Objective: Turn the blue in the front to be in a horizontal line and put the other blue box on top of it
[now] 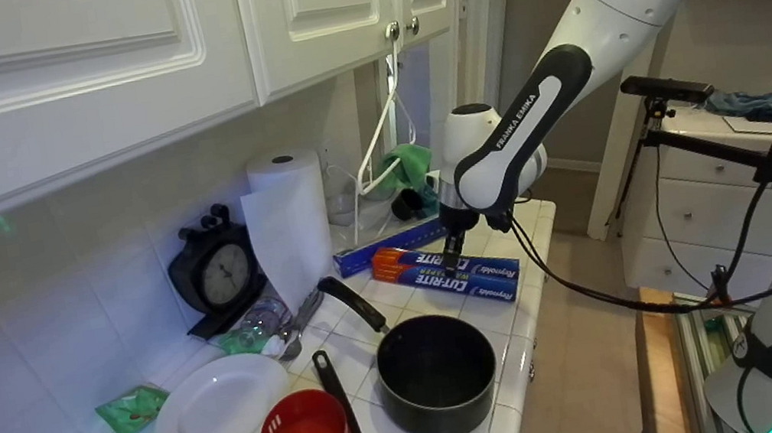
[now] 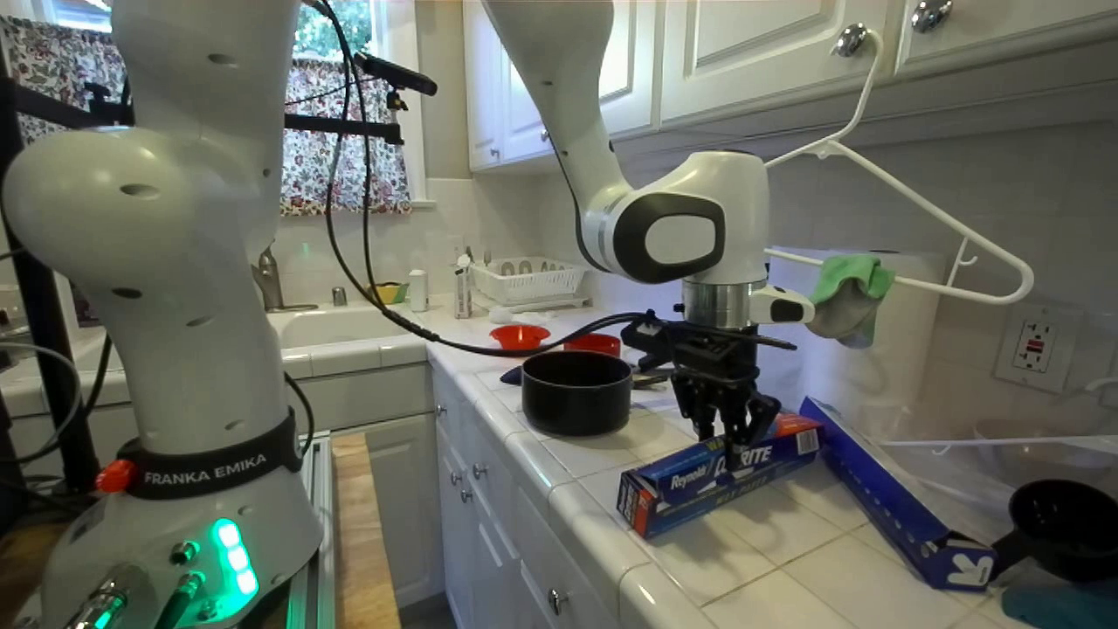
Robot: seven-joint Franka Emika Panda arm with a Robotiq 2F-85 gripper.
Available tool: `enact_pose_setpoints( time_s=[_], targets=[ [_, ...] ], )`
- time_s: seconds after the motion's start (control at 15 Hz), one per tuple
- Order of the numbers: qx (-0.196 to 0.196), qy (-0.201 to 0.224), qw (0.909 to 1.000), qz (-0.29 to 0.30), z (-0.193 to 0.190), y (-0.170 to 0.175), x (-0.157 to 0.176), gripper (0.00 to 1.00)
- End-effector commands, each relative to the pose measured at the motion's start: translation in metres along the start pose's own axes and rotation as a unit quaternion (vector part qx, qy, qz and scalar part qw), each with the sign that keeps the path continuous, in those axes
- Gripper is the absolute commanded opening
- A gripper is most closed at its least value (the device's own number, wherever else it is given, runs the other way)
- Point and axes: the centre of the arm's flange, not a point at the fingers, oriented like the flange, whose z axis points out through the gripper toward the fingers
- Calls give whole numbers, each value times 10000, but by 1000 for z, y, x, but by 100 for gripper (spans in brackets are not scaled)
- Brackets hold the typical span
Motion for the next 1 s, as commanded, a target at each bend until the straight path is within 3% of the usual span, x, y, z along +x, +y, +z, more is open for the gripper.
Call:
enact_pose_setpoints(
  time_s=[0.0,0.07,0.33,0.53,0.93],
  targets=[
    [0,-1,10000,0,0,0,0,37],
    [0,-1,10000,0,0,0,0,12],
    [-138,-71,9969,770,-11,-7,-1,12],
    [-340,-97,9878,1519,-14,-10,-1,12],
    [-750,-526,9495,3001,-15,-7,-1,12]
  ],
)
